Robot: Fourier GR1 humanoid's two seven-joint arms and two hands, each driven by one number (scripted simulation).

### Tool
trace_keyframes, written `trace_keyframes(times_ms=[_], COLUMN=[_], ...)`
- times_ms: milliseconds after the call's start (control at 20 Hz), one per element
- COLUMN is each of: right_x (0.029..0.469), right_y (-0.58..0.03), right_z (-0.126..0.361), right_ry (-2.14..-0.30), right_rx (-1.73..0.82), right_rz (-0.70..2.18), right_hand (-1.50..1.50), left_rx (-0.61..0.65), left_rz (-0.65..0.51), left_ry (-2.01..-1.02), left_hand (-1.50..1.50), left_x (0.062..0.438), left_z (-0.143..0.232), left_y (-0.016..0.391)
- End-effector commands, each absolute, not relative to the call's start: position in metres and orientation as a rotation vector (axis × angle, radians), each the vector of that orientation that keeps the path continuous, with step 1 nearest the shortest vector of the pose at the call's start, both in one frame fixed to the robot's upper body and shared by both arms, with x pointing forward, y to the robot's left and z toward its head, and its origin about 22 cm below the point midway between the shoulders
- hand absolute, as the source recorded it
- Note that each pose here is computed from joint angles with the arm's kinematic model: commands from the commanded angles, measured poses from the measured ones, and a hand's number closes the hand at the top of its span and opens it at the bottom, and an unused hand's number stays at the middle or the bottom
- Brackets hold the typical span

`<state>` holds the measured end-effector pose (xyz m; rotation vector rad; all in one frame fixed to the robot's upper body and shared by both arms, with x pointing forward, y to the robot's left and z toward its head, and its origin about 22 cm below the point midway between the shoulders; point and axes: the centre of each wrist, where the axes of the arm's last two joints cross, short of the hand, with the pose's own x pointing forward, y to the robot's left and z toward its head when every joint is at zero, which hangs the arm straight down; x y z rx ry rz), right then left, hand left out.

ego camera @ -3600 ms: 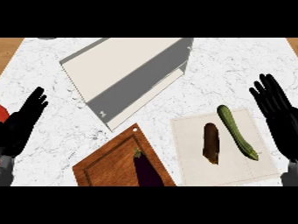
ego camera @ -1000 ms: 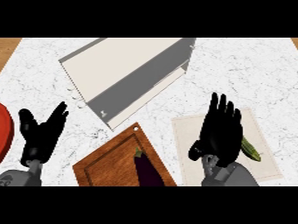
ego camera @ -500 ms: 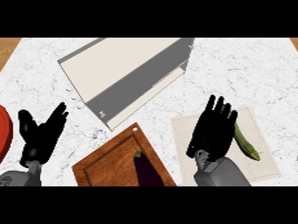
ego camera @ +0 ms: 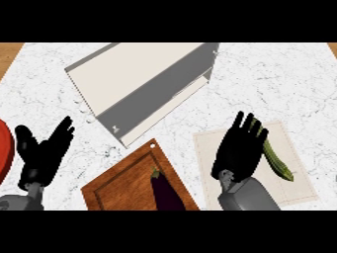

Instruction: Pick the sweet potato from the placemat and place it in the tiered shelf

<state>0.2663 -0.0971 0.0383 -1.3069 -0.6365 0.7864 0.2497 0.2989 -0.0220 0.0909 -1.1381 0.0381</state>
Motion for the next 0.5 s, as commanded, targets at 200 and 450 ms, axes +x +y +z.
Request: trace_keyframes(times_ms=[200, 450], right_x=[0.280, 0.272], right_y=[-0.103, -0.119], right_z=[0.026, 0.018], right_ry=[-0.406, -0.414], right_rx=[-1.429, -1.448], right_rz=[0.677, 0.693], right_hand=[-1.50, -1.50], left_rx=[0.091, 0.098], left_rz=[0.063, 0.060], left_ry=[-1.113, -1.113], left_hand=[0.00, 0.00], left_x=[0.259, 0.253], left_z=[-0.026, -0.032], left_y=[0.292, 0.299])
